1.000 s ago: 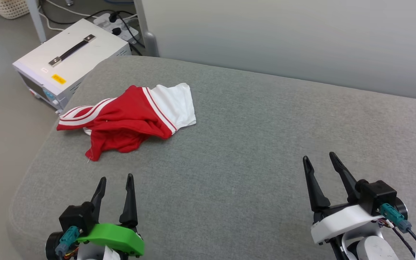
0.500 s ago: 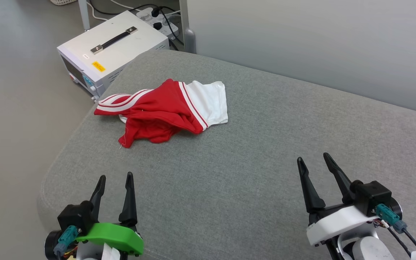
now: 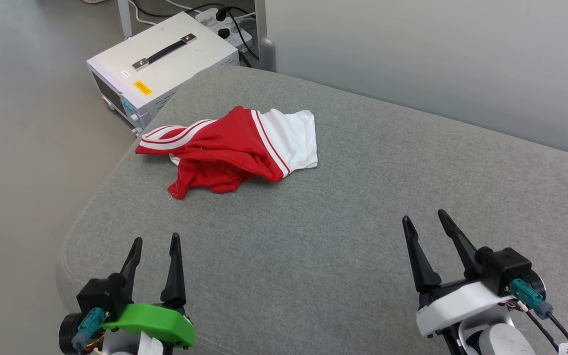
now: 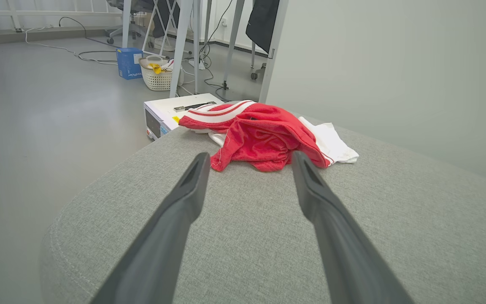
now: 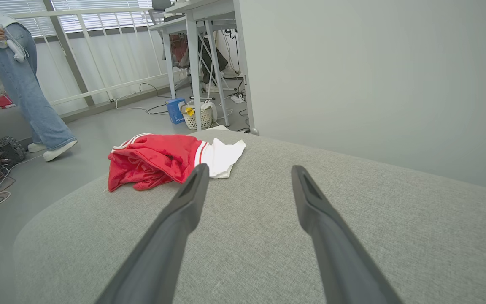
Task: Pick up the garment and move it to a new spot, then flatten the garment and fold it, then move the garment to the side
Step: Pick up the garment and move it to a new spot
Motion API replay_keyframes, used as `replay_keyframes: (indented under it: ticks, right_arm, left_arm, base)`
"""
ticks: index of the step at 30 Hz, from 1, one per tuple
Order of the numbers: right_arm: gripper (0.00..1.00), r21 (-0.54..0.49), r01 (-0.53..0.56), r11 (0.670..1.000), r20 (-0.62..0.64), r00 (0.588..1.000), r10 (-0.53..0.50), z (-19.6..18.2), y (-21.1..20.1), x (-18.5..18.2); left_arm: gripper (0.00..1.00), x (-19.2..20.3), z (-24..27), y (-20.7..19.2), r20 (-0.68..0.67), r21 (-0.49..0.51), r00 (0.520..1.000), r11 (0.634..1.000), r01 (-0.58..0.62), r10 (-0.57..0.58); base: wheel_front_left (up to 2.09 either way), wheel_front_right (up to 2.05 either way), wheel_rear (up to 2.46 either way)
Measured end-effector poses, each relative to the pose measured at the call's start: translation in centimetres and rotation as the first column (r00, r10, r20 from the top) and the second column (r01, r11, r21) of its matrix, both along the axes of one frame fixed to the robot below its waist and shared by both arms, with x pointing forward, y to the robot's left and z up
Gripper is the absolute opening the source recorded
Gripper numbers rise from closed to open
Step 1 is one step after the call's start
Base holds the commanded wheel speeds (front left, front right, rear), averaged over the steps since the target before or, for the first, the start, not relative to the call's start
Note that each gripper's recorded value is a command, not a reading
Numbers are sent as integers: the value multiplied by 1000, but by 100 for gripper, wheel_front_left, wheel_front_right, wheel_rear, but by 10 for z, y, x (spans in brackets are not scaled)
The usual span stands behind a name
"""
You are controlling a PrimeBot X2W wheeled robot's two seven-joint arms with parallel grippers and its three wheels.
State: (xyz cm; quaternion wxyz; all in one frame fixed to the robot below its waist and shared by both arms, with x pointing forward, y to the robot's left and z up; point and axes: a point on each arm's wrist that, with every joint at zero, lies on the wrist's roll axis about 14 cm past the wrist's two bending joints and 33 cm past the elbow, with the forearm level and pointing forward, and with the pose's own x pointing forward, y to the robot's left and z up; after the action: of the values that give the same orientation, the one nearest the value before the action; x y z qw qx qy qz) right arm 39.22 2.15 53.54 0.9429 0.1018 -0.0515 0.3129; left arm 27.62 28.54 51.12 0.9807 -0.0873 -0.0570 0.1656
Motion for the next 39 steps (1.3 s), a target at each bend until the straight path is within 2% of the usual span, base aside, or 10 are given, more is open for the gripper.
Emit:
replay_keyframes:
  ticks: [6,12,20,26,30,35,39]
  right_arm:
    - [100,-1,10,1000,-11,1000,-10,-4,-4,1]
    - [100,-3,28,1000,-10,1000,-28,-6,-9,11]
    - [100,-24,81,996,-20,996,-81,-19,-25,30]
    - [100,-21,127,992,-46,991,-128,-32,-40,46]
    - [100,-25,155,988,-66,985,-157,-43,-50,55]
    - [100,-28,191,981,-86,977,-193,-53,-64,65]
    - [100,-36,219,975,-108,969,-222,-64,-76,69]
  left_arm:
    - [100,6,-4,-4,-15,-3,1000,1000,16,-16]
    - [100,18,-39,-15,-127,-33,989,997,69,-72]
    - [100,89,-48,-23,-243,48,938,963,266,-247]
    - [100,153,-34,-9,-343,84,887,930,358,-310]
    - [100,184,-42,-1,-485,27,807,917,397,-336]
    - [100,203,-65,10,-680,-53,648,904,425,-345]
    - [100,212,-81,16,-771,-104,535,898,428,-344]
  base:
    - [0,0,0]
    - [0,0,0]
    - [0,0,0]
    - [0,0,0]
    - [0,0,0]
    - [0,0,0]
    - [0,0,0]
